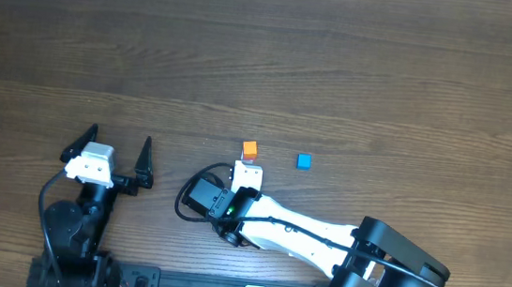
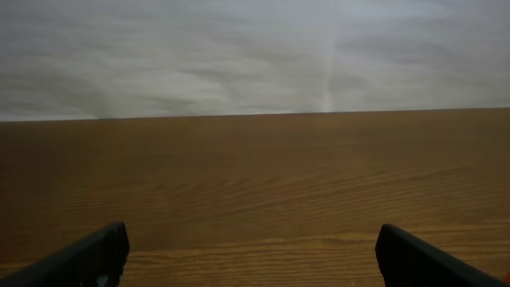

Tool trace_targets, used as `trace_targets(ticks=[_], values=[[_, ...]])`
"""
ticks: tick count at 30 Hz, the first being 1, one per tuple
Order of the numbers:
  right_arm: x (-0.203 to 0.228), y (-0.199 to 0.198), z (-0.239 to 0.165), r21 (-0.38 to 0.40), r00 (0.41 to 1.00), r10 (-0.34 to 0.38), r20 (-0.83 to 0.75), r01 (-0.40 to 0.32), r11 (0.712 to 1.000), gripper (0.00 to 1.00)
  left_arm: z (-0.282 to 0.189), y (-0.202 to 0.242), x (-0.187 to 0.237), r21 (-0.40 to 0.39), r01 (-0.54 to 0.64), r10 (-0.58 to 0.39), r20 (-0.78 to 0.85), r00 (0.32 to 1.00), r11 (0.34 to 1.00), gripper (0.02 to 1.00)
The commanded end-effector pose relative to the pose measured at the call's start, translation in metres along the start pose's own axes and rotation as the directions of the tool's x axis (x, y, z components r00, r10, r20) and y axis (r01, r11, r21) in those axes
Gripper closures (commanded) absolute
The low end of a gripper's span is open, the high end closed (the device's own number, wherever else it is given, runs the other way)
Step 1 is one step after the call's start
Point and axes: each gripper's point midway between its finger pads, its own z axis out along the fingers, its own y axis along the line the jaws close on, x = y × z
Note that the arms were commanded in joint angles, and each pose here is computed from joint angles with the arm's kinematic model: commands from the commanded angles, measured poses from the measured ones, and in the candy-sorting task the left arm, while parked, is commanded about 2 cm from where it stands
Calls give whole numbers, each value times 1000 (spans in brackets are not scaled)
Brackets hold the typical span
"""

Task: Stack Cubes

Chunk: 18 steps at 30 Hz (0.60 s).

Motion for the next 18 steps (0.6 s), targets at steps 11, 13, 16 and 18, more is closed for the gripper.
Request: trace_targets(ticks=[11,13,16,18], values=[[-5,6,-2,-3,1000,-6,29,6,1000,805,0,-3,1,14,-19,19,2,1000,1000,18],[-6,7,-4,-8,999,-4,35,5,1000,812,0,-3,1,14,-19,19,2,1000,1000,18],[-11,9,-12,-26,998,2,56,0,1000,814,0,-3,1,14,-19,19,2,1000,1000,18],[-16,10,-23,-42,997,7,73,-4,999,814,0,-3,1,14,-19,19,2,1000,1000,20]])
